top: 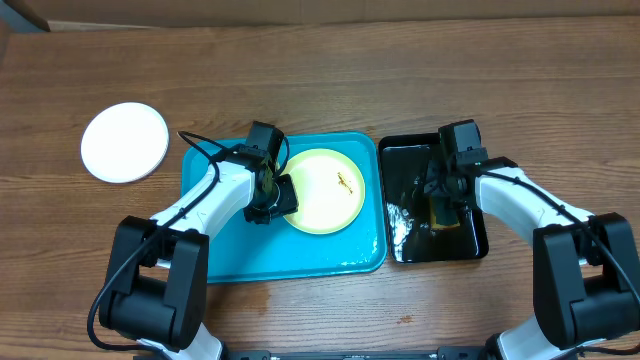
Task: Clean dirty plates on tray and stack at the side
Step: 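Rub the held sponge against the black tray bottom with the right gripper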
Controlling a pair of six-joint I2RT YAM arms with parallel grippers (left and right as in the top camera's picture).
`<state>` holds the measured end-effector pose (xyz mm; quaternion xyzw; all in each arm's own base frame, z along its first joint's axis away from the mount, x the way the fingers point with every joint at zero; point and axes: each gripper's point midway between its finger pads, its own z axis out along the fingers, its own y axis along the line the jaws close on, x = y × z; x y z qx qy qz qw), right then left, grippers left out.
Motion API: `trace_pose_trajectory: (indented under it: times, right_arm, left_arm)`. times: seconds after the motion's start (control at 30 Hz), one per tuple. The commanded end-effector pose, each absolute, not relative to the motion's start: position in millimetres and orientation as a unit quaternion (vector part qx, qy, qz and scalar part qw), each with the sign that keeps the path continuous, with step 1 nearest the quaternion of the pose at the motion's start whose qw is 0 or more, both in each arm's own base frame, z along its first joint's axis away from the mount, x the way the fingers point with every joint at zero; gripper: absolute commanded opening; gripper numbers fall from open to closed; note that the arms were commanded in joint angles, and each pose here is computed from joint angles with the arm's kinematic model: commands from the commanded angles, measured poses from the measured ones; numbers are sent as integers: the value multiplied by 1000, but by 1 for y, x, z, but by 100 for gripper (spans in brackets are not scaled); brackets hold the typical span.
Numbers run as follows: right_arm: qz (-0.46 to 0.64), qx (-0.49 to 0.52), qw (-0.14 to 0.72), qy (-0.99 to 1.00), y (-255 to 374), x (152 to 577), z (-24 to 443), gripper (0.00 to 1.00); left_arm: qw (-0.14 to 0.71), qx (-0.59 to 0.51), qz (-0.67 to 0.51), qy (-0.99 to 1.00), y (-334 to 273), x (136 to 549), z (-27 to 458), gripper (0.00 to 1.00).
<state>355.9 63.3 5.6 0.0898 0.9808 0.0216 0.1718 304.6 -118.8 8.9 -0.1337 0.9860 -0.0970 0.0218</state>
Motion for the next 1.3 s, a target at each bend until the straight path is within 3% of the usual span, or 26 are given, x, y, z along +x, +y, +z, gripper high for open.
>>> trace_pose_trajectory:
  times: [0.0, 0.2, 0.43, 0.5, 0.57, 0.6, 0.63, 0.67, 0.7, 0.73, 0.77, 0.83, 1.07, 1.17, 1.27]
  right_arm:
    - [33, 84, 177, 980, 71, 370, 24, 81]
    - [8, 85, 48, 995, 64, 313, 24, 77]
    - [-4, 86, -2, 996, 57, 274, -4, 68]
    - [7, 86, -6, 996, 60, 270, -9, 51]
    - [20, 86, -6, 996, 64, 269, -11, 25]
    - [24, 86, -5, 996, 65, 270, -11, 17]
    - [24, 86, -3, 996, 66, 271, -11, 15]
    - [25, 86, -1, 996, 66, 273, -10, 15]
    - [25, 86, -2, 996, 66, 273, -8, 22]
    - [24, 86, -6, 996, 66, 273, -5, 42]
    - [22, 86, -9, 996, 66, 273, -2, 54]
    - [20, 84, -16, 996, 66, 275, 7, 66]
    - [24, 70, 19, 997, 69, 297, 15, 85]
    - [26, 70, 27, 997, 70, 302, 13, 85]
    - [25, 70, 22, 997, 70, 303, 7, 83]
  left_arm:
    - [26, -123, -91, 988, -120, 308, 8, 47]
    - [32, -121, -79, 989, -116, 310, 7, 49]
    - [36, -120, -81, 989, -117, 312, 8, 49]
    - [36, -120, -80, 989, -116, 312, 8, 49]
    - [37, -120, -78, 989, -115, 313, 7, 49]
    - [38, -121, -76, 989, -114, 313, 7, 50]
    - [39, -121, -74, 989, -114, 313, 7, 50]
    - [40, -121, -73, 989, -113, 313, 7, 50]
    - [40, -121, -73, 989, -113, 313, 7, 50]
    - [40, -121, -73, 989, -113, 313, 7, 51]
    - [40, -121, -73, 989, -113, 313, 7, 51]
    - [40, -121, -72, 989, -113, 313, 7, 51]
    - [67, -124, -43, 989, -102, 323, 7, 49]
    - [81, -125, -30, 988, -98, 328, 8, 44]
    - [82, -121, -30, 989, -98, 329, 8, 33]
